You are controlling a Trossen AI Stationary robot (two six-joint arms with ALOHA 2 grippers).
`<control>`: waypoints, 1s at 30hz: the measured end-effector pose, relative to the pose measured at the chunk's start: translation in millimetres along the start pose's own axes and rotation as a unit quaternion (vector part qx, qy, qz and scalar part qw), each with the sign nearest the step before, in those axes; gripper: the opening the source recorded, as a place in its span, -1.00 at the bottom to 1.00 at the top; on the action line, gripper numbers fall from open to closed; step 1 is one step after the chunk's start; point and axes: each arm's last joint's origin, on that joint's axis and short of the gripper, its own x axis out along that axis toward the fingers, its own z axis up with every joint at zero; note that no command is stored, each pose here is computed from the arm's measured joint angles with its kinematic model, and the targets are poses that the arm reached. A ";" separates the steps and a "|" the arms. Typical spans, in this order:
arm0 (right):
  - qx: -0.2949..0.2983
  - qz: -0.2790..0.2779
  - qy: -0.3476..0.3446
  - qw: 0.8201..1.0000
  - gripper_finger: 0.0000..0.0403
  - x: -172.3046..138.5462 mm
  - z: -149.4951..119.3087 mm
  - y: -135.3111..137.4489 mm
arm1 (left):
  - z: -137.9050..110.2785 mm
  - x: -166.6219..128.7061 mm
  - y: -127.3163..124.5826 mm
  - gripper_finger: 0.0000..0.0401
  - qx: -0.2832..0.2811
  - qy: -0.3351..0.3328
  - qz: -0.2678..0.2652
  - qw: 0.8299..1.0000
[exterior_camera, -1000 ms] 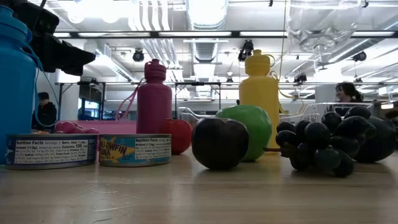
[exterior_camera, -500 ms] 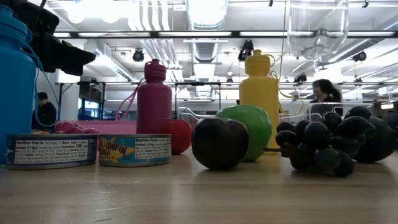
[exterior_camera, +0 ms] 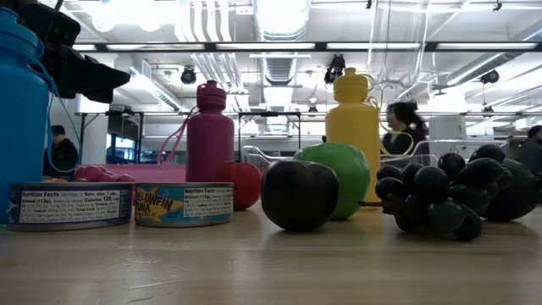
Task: Pick & Place Food Item
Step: Put the transparent water bottle into the right transparent bin
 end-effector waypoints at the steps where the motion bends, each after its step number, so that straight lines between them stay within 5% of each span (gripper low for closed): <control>1: 0.006 -0.015 -0.003 1.000 -0.20 0.6 0.2 -1.2 | 0.0 0.0 0.0 -0.82 0.000 0.000 0.000 1.000; 21: 0.066 -0.269 -0.006 0.961 -0.22 20.5 -13.4 -32.7 | 0.1 0.0 0.0 -0.82 0.000 0.000 0.000 1.000; 30: 0.090 -0.361 0.009 0.928 -0.19 35.1 -28.1 -55.8 | 0.1 0.0 0.0 -0.82 0.000 0.000 0.000 1.000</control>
